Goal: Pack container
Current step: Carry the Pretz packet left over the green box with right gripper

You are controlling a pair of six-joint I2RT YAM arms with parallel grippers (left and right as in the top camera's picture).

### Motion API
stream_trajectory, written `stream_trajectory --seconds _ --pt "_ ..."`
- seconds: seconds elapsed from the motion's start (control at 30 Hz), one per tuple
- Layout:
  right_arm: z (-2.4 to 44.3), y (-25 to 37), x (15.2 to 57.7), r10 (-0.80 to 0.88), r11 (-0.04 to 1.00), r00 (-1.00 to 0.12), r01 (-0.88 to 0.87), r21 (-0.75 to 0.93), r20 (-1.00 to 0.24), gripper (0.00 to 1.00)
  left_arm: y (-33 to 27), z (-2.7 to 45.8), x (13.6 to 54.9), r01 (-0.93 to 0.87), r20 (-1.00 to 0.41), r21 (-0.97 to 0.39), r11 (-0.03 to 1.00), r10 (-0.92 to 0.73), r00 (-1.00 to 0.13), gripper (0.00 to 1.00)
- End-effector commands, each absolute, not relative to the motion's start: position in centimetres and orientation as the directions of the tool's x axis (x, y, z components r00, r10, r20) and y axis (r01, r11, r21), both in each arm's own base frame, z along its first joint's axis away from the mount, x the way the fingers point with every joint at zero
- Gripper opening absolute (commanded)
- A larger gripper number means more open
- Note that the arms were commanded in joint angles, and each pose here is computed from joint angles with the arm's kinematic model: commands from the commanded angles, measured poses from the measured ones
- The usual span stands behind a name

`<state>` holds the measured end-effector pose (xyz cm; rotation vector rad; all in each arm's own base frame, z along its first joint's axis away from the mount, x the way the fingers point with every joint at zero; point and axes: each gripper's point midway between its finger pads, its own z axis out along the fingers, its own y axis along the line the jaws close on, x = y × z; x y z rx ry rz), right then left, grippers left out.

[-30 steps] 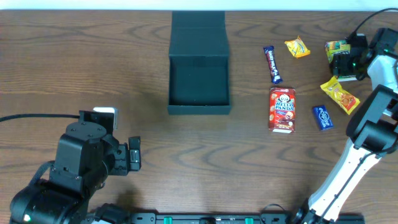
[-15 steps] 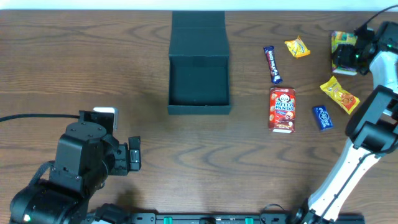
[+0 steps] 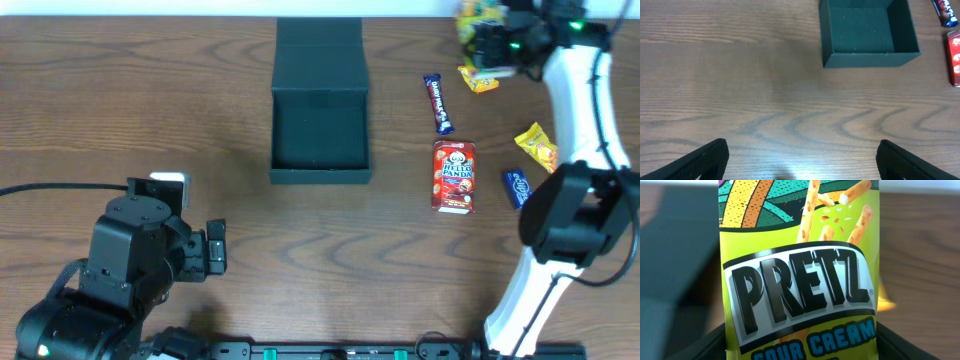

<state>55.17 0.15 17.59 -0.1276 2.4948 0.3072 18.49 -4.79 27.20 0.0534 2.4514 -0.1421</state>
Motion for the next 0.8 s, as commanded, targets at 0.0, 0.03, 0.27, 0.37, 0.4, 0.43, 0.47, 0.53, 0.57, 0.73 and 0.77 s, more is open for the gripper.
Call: stream_trajectory --seconds 0.0,0.03,0.27,0.37,0.4,0.43,0.47,0.53,0.57,0.73,0.77 --pt "19.3 6.1 54.3 -0.026 0.946 -0.811 -0.208 0.247 -0.584 0.71 -4.7 27.7 18.5 0.090 -0.646 -0.079 0.993 0.018 -0.763 0.95" --pt "19.2 7.6 54.0 -0.035 0.941 -0.818 -0.221 0.258 -0.575 0.71 -4.7 27.7 18.5 0.090 -0.646 -0.079 0.993 0.018 -0.763 0.95" --pt "18.7 19.4 50.8 -0.086 0.913 -0.849 -0.277 0.301 -0.521 0.70 -4.7 27.7 18.5 0.090 -0.646 -0.079 0.993 0.018 -0.763 0.95" --pt "18.1 22.9 49.1 -0.087 0.919 -0.865 -0.261 0.294 -0.494 0.69 -4.7 27.7 18.5 0.090 -0.646 -0.079 0.993 0.018 -0.763 0.95" --pt "17.9 24.0 48.6 -0.082 0.928 -0.869 -0.245 0.281 -0.488 0.69 -4.7 27.7 18.5 0.090 -0.646 -0.079 0.993 0.018 -0.763 0.95" --pt "17.6 24.9 48.2 -0.074 0.936 -0.872 -0.228 0.267 -0.484 0.69 -4.7 27.7 18.5 0.090 -0.646 -0.079 0.993 0.018 -0.763 0.95" --pt "17.5 25.9 47.6 -0.066 0.943 -0.873 -0.213 0.256 -0.483 0.69 -4.7 27.7 18.5 0.090 -0.646 -0.079 0.993 0.018 -0.763 0.95" --pt "17.0 27.9 46.6 -0.038 0.954 -0.879 -0.173 0.244 -0.475 0.69 -4.7 27.7 18.5 0.090 -0.646 -0.079 0.993 0.018 -0.763 0.95" --pt "16.6 28.6 46.1 -0.019 0.961 -0.882 -0.147 0.236 -0.471 0.68 -4.7 27.7 18.5 0.090 -0.646 -0.079 0.993 0.018 -0.763 0.95" --pt "13.8 30.3 44.0 0.051 0.985 -0.897 -0.027 0.169 -0.439 0.70 -4.7 27.7 18.5 0.090 -0.646 -0.079 0.993 0.018 -0.763 0.95" --pt "13.2 30.7 43.7 0.053 0.986 -0.903 -0.022 0.168 -0.427 0.69 -4.7 27.7 18.5 0.090 -0.646 -0.079 0.993 0.018 -0.763 0.95"
